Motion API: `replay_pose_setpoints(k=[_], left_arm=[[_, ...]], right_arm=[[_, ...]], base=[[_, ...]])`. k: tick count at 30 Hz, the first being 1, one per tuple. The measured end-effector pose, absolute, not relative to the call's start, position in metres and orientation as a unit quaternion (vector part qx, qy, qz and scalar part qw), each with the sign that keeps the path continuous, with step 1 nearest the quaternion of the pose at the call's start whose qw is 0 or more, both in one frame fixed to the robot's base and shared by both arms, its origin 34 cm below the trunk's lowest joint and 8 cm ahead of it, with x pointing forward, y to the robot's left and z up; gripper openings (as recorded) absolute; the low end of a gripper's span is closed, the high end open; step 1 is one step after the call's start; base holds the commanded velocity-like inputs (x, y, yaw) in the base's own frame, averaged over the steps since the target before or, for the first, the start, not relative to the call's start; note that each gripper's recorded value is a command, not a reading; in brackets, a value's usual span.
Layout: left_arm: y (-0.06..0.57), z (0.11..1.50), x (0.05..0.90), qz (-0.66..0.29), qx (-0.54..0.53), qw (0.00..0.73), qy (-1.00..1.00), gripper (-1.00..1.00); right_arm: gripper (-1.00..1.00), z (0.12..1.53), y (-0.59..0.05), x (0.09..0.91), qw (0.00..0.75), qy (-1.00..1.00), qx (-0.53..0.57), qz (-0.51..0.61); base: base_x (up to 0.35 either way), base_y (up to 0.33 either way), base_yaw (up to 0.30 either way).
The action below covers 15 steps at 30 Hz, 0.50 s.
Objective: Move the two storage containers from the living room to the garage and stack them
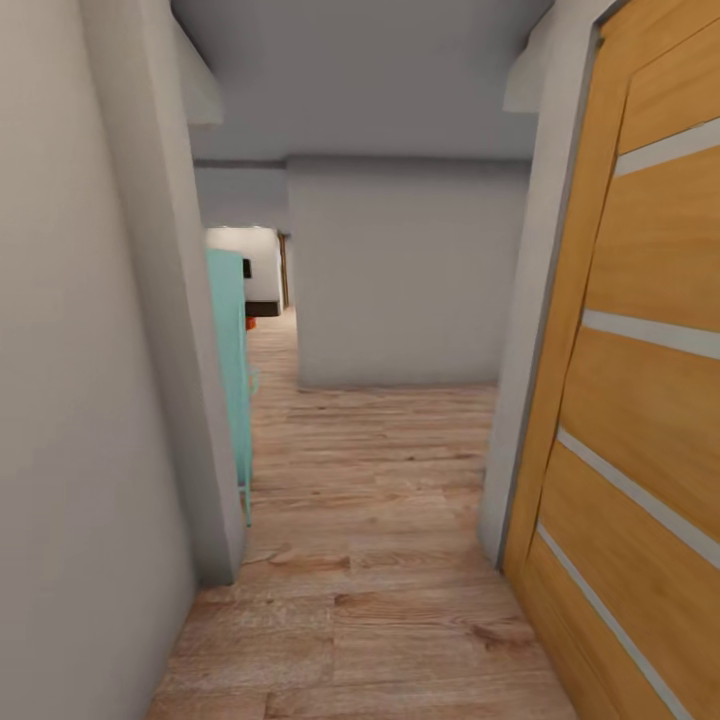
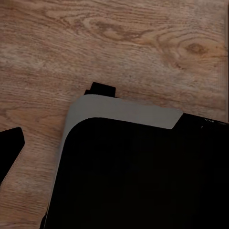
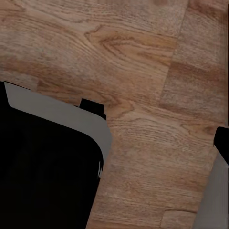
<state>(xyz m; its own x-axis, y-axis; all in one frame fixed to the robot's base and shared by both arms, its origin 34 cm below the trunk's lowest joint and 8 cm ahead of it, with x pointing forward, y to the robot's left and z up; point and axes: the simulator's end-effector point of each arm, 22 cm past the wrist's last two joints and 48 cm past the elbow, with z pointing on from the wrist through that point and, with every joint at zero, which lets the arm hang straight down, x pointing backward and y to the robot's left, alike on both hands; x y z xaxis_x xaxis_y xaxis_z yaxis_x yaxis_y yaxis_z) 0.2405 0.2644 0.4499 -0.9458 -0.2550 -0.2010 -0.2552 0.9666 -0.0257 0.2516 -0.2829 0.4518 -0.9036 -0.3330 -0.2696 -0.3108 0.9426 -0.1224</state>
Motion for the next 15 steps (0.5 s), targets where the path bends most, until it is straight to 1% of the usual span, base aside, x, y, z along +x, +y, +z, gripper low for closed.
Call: replay_pose_setpoints(k=[15], left_arm=[[0.2645, 0.4494, 0.2385, 0.001, -0.129, 0.1, 0.987, 1.0]], right_arm=[[1.0, 0.4514, -0.2819, 0.2507, 0.143, 0.975, -0.167, -0.038]], base=[[0.323, 0.0, 0.0]])
